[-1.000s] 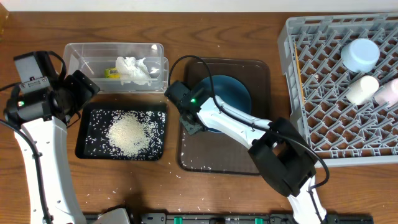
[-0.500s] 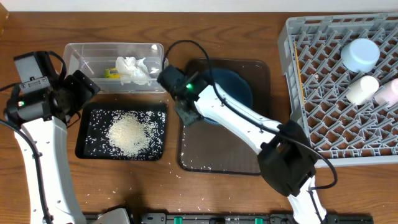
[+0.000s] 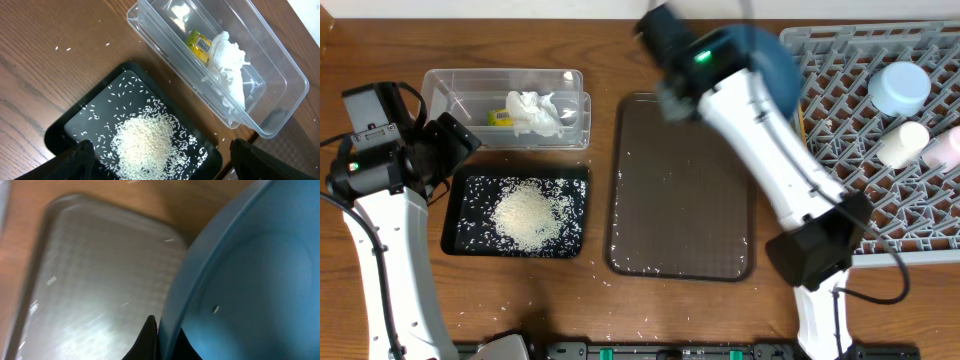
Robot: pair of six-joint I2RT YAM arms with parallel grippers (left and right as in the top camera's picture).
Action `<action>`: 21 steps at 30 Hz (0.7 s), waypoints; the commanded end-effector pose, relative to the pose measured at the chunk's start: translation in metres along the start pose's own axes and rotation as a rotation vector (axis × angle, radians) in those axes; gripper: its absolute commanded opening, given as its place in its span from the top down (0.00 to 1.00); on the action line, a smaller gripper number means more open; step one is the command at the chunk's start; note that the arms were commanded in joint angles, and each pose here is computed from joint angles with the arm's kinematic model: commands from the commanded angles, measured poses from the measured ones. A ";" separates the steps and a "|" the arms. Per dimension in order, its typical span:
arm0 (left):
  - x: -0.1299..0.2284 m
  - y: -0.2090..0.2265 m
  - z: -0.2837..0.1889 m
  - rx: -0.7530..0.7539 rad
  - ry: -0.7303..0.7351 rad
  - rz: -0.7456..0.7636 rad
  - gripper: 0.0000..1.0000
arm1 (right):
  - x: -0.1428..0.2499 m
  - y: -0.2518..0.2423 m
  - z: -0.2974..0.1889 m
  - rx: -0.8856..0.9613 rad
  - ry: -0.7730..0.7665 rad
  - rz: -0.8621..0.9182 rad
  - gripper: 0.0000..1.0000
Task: Sort waste into correct bins and load items into the dishwasher rack
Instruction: 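Grasp the blue plate rim with the right gripper and lift it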
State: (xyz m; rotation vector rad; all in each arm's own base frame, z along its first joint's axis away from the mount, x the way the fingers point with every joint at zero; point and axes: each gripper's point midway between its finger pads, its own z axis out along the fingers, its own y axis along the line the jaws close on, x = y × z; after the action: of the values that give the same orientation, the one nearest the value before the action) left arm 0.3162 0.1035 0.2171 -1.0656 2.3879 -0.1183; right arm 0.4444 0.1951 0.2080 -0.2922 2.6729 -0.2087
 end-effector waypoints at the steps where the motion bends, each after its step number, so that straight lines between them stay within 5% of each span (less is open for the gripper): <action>1: -0.002 0.002 -0.002 -0.005 -0.005 -0.009 0.11 | -0.014 -0.049 -0.009 0.010 -0.032 0.143 0.99; 9: -0.002 0.002 -0.002 -0.005 -0.005 -0.010 0.11 | -0.037 -0.097 0.007 -0.261 -0.060 0.311 0.99; 21: -0.002 0.002 -0.002 -0.005 -0.005 -0.009 0.11 | -0.101 -0.153 -0.030 -0.810 -0.397 0.372 0.99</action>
State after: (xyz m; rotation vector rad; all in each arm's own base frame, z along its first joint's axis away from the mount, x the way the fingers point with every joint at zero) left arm 0.3162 0.1035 0.2171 -1.0661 2.3877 -0.1184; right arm 0.5611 0.0560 0.2705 0.0878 2.3334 0.6962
